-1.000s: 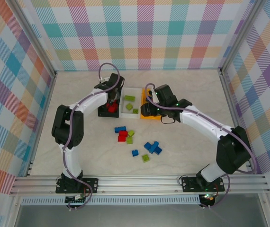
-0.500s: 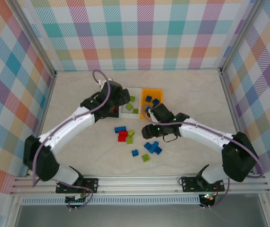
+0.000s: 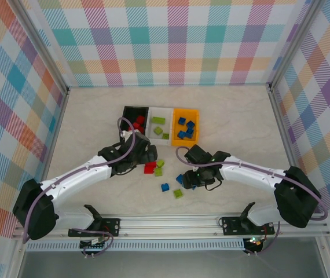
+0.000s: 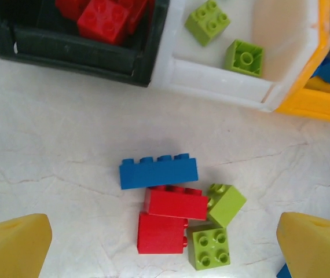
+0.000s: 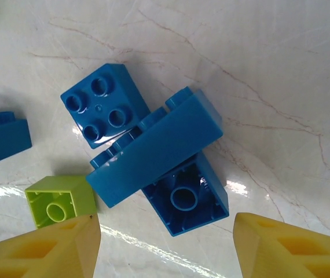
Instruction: Sort the legos into containers by color
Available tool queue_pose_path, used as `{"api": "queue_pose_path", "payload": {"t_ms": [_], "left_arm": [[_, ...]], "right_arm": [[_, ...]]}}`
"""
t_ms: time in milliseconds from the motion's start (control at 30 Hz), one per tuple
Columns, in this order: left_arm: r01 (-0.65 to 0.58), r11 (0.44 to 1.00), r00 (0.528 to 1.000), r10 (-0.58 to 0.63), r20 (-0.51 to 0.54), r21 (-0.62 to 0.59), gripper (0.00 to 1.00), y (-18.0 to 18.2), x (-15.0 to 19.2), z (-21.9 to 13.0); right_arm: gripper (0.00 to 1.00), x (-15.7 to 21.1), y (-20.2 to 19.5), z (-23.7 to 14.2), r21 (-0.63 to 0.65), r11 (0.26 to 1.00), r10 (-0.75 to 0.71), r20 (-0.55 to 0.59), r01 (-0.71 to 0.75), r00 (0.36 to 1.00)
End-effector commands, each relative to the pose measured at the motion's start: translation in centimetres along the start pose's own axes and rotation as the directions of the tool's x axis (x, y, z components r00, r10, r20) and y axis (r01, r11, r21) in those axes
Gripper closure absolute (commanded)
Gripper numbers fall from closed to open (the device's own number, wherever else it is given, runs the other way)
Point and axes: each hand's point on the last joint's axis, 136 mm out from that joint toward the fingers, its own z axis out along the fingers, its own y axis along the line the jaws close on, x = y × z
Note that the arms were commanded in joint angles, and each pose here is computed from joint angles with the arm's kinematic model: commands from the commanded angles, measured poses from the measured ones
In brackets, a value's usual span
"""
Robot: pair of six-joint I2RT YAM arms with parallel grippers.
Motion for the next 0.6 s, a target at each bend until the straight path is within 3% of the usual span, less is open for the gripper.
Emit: {"api": "queue_pose_path", "payload": {"t_ms": [0,400,567], "left_arm": [[0.021,1.000,1.000,-0.021,0.011,0.008,0.00,0.0,-0.1,-0.9],[0.006,1.000,1.000,-0.006,0.017,-0.014,0.00,0.3,-0.5,-1.2],[0.006,1.000,1.000,-0.005,0.022,-0.008,0.00,0.2,-0.6,-1.3]], "right_arm": [[0.36,1.1,-0.7,1.1,0.044,0.998,-0.032,-0.058,0.035,0.998],[0.37,-0.1,-0.6,3.0,0.103,0.989,-0.101,-0.076,0.108,0.992],[0.35,-1.4,-0.2,0.2,0.099,0.987,-0.131,0.034,0.127,0.991]]}}
